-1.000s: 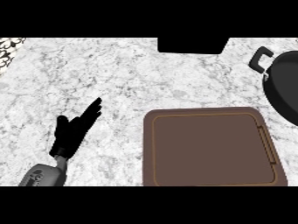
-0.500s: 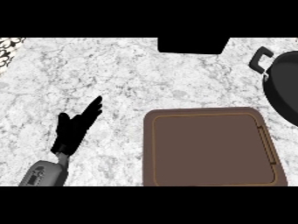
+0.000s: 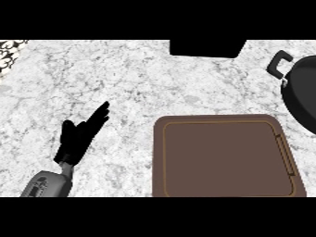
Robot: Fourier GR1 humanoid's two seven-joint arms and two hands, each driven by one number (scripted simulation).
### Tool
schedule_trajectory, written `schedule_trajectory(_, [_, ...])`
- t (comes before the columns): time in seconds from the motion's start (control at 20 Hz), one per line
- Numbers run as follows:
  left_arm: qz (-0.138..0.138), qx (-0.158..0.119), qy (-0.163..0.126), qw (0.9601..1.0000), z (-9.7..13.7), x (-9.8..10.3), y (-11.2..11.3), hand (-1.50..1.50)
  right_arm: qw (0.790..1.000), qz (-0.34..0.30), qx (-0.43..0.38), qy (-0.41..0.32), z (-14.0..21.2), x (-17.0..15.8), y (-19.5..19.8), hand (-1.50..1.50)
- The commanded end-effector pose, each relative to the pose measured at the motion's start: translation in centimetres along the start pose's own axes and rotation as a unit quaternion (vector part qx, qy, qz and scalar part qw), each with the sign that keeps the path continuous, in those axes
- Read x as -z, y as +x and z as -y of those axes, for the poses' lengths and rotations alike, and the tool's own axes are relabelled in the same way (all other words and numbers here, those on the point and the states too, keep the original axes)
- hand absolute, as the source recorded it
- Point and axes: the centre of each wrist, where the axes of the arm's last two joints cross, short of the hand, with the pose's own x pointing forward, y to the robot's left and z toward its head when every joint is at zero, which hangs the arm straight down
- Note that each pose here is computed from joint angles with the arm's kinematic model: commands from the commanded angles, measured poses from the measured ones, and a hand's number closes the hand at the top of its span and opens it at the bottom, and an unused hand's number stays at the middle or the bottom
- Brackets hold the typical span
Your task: Pick the lemon from the tray and place it in the pot
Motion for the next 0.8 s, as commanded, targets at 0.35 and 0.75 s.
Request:
schedule_trajectory(0.35, [0.008, -0.004, -0.004, 0.9999, 0.5, -0.6, -0.4, 0.00, 0.965, -0.143, -0.061, 0.210, -5.0, 2.9, 3.2, -1.50])
schedule_trajectory(0.75, [-0.008, -0.008, 0.008, 0.9999, 0.3, 0.1, -0.1, 0.00, 0.981, -0.014, 0.183, 0.060, -3.5, 6.2, 7.3, -1.50])
